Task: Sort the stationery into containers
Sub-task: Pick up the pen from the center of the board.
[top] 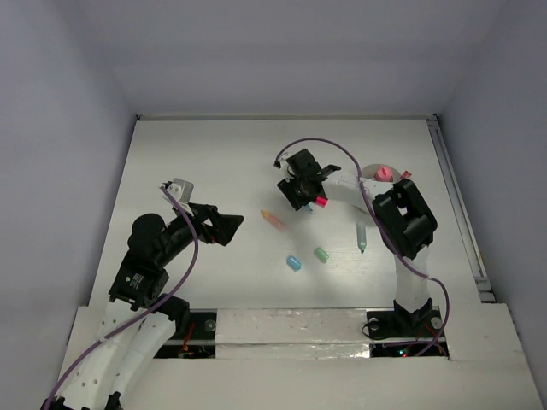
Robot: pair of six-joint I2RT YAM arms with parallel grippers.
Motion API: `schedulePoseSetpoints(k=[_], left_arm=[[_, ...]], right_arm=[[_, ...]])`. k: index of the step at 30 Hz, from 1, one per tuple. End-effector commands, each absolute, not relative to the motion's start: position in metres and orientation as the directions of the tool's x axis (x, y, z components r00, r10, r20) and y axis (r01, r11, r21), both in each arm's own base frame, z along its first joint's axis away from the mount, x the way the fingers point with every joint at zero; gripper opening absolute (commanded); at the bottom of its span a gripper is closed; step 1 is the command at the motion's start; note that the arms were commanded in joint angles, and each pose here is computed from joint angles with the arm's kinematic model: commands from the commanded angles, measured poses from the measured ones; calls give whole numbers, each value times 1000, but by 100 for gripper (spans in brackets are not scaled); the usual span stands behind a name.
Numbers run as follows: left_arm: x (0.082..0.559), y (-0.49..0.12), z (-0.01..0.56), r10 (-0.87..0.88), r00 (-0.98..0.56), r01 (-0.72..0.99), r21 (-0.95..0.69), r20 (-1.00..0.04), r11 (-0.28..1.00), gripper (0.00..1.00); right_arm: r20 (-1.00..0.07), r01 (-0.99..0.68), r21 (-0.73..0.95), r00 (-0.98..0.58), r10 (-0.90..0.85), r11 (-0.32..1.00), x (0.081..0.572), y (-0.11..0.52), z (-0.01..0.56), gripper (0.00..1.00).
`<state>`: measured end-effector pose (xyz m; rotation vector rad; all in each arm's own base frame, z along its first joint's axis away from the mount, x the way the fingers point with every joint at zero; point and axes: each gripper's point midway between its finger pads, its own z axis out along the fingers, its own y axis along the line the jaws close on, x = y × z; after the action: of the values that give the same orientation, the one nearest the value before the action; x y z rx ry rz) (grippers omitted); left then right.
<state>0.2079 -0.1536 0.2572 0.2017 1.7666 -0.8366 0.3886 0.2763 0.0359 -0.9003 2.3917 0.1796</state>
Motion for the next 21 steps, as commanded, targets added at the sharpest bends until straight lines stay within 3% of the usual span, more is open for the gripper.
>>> schedulePoseSetpoints(k=[1,6,16,21], left_arm=[[209,-155,275,-273,-321,554,-414,-907,722,99],[209,-156,276,-275,-319,558,-414,-907,719,99],[208,-158,276,-277,-326,566,-421,-904,709,99],[212,-158,274,-283,-338,553,-433,-898,712,97]], right_arm=[[-549,-652,-66,-608,-574,755,389,277,27,53],[-544,-652,-55,-616,-570,757,385,276,25,47],[-565,-672,5,-613,-552,741,373,282,30,10],[-636,-690,24,-568,-522,723,369,288,67,8]])
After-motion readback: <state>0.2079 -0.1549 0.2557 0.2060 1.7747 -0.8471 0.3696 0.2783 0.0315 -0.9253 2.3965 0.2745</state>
